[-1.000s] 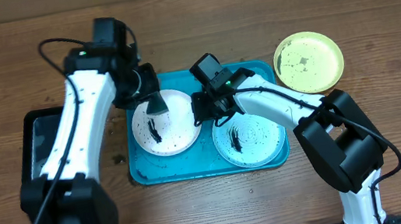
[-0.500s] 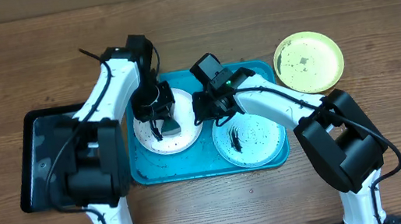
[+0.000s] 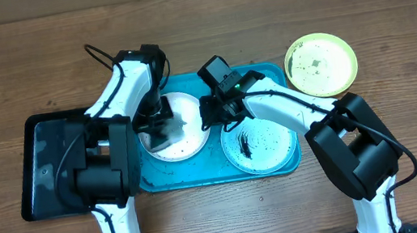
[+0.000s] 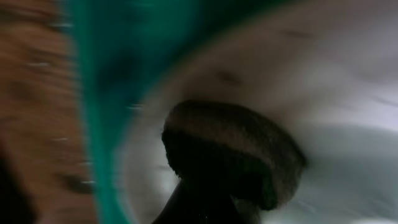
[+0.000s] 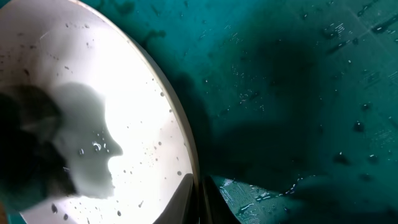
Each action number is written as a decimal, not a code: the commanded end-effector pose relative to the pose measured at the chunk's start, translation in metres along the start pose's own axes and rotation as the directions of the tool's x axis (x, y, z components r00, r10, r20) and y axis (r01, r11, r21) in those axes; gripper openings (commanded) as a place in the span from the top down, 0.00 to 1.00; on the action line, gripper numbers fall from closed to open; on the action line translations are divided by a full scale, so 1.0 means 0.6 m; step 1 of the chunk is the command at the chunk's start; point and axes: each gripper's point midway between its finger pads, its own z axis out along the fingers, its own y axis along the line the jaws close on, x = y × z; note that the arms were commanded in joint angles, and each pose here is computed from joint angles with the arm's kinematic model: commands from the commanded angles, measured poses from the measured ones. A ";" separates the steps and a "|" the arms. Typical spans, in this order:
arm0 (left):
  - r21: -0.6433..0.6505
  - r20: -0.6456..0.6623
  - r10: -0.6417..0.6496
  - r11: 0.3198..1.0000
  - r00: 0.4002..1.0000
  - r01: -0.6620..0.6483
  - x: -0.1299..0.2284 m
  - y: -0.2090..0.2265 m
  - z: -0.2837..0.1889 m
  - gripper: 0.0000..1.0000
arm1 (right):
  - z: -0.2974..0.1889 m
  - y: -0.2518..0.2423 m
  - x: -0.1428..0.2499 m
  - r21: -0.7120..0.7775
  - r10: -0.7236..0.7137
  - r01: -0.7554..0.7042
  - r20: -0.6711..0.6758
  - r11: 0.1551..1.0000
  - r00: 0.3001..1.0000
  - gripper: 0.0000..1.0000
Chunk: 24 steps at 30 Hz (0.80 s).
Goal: Clean dirty plates on tray and stack at the side
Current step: 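Scrub the upper white plate with the sponge in the left gripper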
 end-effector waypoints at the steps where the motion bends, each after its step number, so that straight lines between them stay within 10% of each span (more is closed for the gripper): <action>1: -0.277 0.104 -0.060 0.957 0.993 0.087 -0.036 0.079 0.010 0.96 | -0.004 -0.009 -0.018 0.010 0.013 -0.014 0.026 1.000 1.000 0.97; 7: -0.167 0.121 -0.079 0.981 0.990 0.099 -0.058 0.050 -0.030 0.96 | -0.004 -0.008 -0.018 0.010 0.014 -0.014 0.026 1.000 1.000 0.96; 11: 0.140 0.061 0.047 0.989 0.997 -0.055 -0.058 -0.039 -0.062 0.96 | -0.004 -0.009 -0.018 0.010 0.014 -0.014 0.026 1.000 1.000 0.96; 16: 0.532 0.075 0.255 0.807 0.964 -0.255 -0.029 -0.151 -0.110 0.96 | -0.004 -0.008 -0.018 0.010 0.014 -0.014 0.026 1.000 1.000 0.96; 24: 0.562 0.003 0.304 0.787 0.953 -0.253 0.011 -0.172 -0.083 0.96 | -0.004 -0.008 -0.019 0.008 0.013 -0.013 0.029 1.000 1.000 0.96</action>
